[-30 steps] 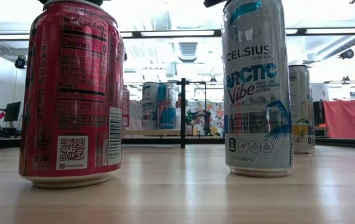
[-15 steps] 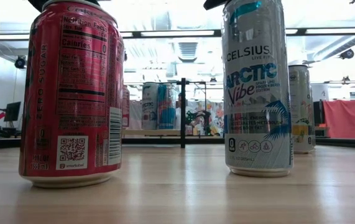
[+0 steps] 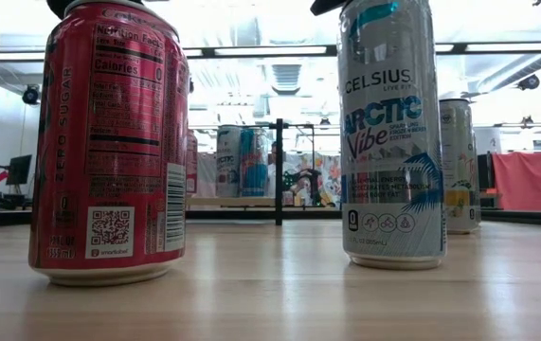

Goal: Place canned beverage on shelf
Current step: Put the red and black soda can on the shelf aligned with the other red and black soda can

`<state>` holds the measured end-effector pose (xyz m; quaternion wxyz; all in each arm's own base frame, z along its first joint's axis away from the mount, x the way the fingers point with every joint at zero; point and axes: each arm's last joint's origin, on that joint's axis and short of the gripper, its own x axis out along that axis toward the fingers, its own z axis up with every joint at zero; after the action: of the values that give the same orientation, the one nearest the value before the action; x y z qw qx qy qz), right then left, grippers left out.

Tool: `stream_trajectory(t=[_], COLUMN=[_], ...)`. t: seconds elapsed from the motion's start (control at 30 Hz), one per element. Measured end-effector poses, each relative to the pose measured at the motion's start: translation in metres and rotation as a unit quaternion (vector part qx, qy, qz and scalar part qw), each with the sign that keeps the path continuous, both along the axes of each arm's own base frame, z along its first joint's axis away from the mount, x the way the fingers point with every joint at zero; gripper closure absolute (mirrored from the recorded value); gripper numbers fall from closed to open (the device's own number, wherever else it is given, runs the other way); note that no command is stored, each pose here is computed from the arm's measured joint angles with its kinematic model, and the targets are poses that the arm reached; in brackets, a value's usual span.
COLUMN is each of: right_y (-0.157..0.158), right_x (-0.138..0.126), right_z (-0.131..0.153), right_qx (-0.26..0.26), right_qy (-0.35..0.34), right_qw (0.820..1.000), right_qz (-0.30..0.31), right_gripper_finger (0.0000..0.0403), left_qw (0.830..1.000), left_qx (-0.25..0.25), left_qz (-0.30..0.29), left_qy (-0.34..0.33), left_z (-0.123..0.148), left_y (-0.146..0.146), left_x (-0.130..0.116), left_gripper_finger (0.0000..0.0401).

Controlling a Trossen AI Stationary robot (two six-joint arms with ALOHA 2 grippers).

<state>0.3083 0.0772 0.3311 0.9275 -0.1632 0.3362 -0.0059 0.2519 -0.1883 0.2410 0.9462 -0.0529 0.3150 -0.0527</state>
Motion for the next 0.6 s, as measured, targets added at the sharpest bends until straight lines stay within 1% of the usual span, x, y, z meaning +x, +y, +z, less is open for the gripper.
stream_trajectory(t=[0.33, 0.5, 0.6], right_y=[0.000, 0.000, 0.000], right_x=[0.000, 0.000, 0.000], right_z=[0.000, 0.000, -0.001], right_qx=[0.000, -0.001, -0.002], right_qy=[0.001, 0.002, 0.004], right_qw=[1.000, 1.000, 1.000], right_qz=[0.000, 0.001, 0.001], right_gripper_finger=[0.0394, 0.0394, 0.0394], left_qw=[1.000, 0.998, 0.998], left_qx=[0.020, 0.056, 0.062], left_qz=[-0.005, -0.012, -0.016], left_qy=[-0.002, 0.013, 0.013], left_z=[0.000, -0.012, -0.014], left_y=[0.003, 0.006, 0.006], left_x=[0.002, 0.009, 0.011], left_gripper_finger=[0.0012, 0.0013, 0.0013])
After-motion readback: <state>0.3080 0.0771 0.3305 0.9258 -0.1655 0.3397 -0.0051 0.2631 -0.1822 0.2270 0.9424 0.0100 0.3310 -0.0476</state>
